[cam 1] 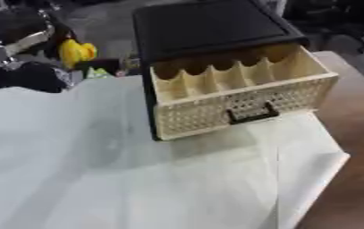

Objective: Pick up objects from table and place into drawer.

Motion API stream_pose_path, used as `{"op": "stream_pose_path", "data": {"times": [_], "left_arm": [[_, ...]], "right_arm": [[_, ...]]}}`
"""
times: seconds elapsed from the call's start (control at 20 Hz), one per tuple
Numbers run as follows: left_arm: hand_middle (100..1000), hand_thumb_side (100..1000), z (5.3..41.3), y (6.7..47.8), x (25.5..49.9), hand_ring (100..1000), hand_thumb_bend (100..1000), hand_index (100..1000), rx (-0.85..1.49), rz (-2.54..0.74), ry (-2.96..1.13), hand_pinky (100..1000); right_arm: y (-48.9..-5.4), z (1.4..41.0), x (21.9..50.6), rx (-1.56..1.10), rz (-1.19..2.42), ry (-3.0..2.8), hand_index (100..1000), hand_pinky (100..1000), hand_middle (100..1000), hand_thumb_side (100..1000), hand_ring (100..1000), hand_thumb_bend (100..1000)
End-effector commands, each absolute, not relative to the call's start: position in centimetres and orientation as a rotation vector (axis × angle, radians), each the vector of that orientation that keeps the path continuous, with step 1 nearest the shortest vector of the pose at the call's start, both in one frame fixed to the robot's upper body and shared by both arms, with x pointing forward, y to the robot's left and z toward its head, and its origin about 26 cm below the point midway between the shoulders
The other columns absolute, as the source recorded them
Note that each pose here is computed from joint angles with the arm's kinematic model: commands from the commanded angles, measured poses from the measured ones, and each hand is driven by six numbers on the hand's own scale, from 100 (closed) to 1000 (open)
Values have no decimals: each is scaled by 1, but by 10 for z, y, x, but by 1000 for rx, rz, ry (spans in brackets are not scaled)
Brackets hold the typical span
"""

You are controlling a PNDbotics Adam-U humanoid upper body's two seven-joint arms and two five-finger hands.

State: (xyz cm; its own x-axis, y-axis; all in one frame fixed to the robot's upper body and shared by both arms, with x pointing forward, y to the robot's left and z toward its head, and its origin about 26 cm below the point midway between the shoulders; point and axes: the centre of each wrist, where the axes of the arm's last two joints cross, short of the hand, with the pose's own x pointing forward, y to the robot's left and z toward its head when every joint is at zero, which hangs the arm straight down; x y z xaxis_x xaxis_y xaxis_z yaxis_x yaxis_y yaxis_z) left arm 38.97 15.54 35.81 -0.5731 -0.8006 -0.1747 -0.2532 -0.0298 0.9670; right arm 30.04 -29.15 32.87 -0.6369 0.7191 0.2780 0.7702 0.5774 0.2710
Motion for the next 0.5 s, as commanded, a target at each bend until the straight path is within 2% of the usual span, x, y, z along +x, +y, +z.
{"op": "stream_pose_path", "data": {"times": [0.05,0.35,0.5], "left_arm": [[440,606,378,148,379,521,100,717,1127,-1608,-1890,481],[433,609,389,119,366,518,100,715,1081,-1626,-2009,478],[430,612,390,106,361,516,100,714,1049,-1640,-2050,476]], "right_arm": [[-291,334,297,-1262,-561,-2691,850,660,622,1000,707,100],[-289,334,297,-1247,-563,-2695,850,741,621,1000,706,100],[-287,335,298,-1239,-563,-2698,850,751,621,1000,705,100]]}}
